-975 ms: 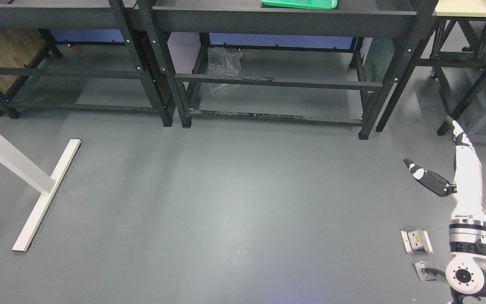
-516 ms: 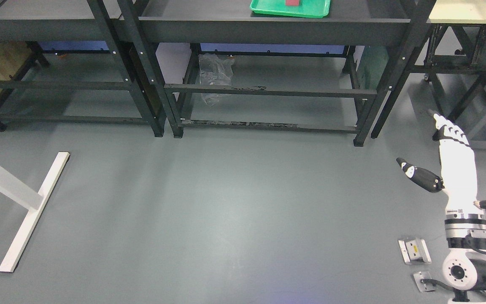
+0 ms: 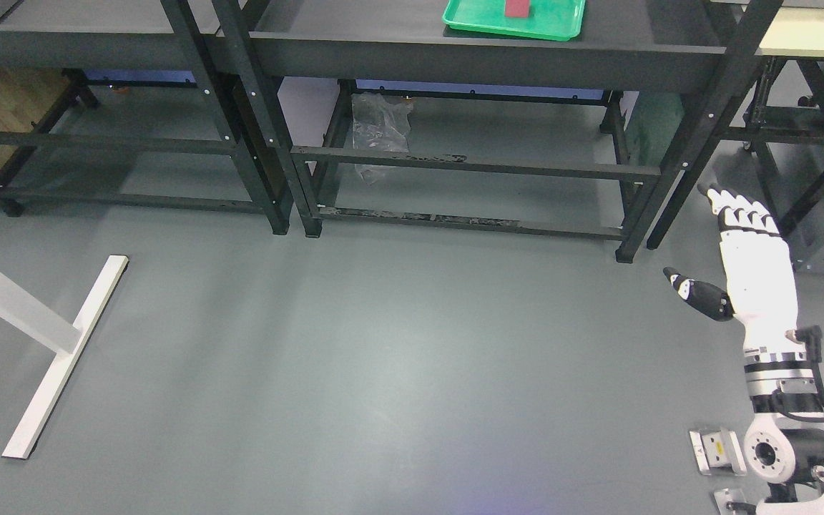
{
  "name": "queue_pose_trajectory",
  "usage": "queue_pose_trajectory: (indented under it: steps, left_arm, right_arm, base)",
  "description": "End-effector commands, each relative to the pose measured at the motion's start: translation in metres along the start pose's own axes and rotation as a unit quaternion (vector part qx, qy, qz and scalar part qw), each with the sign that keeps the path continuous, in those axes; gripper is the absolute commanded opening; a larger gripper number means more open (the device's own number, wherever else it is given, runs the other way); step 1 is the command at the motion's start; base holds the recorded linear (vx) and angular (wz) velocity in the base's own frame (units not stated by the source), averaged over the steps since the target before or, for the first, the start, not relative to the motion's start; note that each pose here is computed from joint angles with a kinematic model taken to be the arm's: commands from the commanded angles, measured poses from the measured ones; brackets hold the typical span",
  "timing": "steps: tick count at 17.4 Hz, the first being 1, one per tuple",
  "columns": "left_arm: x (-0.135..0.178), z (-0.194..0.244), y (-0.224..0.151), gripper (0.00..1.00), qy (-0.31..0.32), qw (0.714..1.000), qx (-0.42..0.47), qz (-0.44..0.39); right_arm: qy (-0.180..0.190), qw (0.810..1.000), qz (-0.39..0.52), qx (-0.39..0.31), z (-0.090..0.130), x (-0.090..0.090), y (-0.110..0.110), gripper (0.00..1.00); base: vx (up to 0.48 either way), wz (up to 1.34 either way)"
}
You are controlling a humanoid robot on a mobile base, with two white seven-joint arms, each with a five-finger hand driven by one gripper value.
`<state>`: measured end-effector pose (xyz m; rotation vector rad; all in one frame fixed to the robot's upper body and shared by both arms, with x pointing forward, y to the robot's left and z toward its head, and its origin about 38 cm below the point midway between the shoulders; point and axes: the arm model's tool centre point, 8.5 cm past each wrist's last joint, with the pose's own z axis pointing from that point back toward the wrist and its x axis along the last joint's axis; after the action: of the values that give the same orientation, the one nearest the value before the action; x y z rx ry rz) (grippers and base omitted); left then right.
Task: Pick pink block from left shelf to tray
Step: 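Approach the black shelf with the green tray, right hand raised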
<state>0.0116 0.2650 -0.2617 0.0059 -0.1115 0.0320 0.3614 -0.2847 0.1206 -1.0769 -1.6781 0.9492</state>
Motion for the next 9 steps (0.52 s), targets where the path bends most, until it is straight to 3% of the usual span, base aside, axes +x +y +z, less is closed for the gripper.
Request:
queue_pose_trajectory:
  steps: [1, 9]
  left_arm:
    - [0.0214, -0.0009, 0.0107, 1.00, -0.021, 1.000, 0.008, -0.003]
    - [0.0214, -0.0009, 0.0107, 1.00, -0.021, 1.000, 0.008, -0.003]
  right_arm:
    - [-0.006, 1.000, 0.010, 0.013, 0.0035, 0.0031, 0.0059, 0.94]
    - [-0.006, 1.000, 0.010, 0.013, 0.0035, 0.0027, 0.0057, 0.94]
  base:
    - [0.080, 0.12]
    - [0.123, 0.12]
